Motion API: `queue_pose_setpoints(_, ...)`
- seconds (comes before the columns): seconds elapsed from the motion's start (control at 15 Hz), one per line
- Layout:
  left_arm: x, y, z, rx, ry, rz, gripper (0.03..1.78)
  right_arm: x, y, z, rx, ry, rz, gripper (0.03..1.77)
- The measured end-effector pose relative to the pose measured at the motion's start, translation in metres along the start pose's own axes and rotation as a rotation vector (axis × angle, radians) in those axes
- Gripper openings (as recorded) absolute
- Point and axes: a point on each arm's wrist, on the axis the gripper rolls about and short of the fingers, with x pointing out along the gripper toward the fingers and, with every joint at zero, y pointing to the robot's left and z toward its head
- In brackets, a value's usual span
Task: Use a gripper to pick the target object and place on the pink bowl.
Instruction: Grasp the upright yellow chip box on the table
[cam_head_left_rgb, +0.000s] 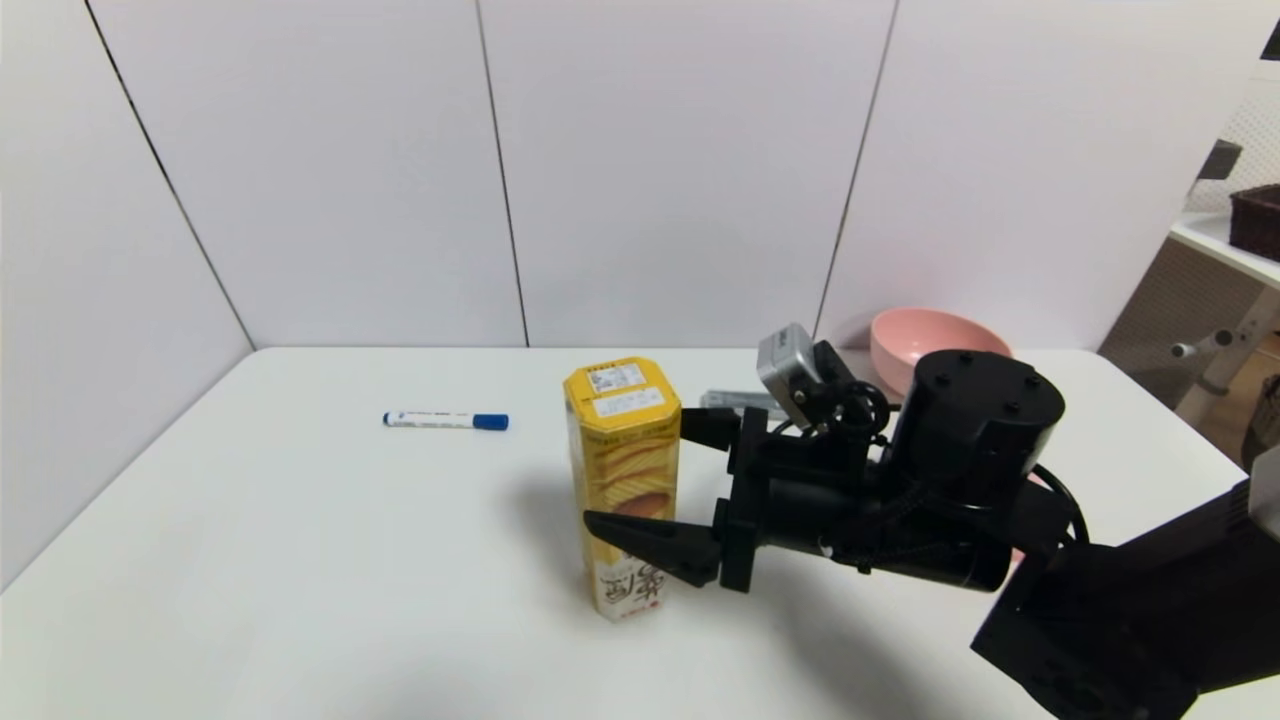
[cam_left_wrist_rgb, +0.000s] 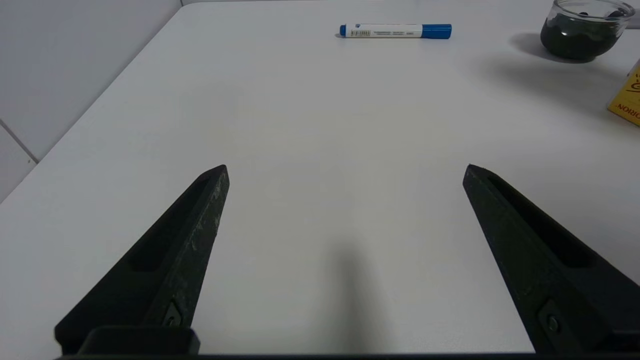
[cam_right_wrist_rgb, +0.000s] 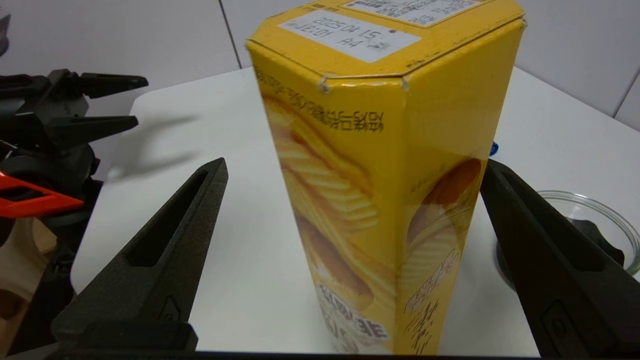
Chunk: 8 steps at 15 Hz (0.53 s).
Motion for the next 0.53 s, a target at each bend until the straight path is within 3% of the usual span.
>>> queue_pose_setpoints(0.53, 0.000, 0.000, 0.000, 0.000, 0.000, 0.000, 1.69, 0.026, -0.017, -0.014, -0.004, 0.000, -0.003, 1.71)
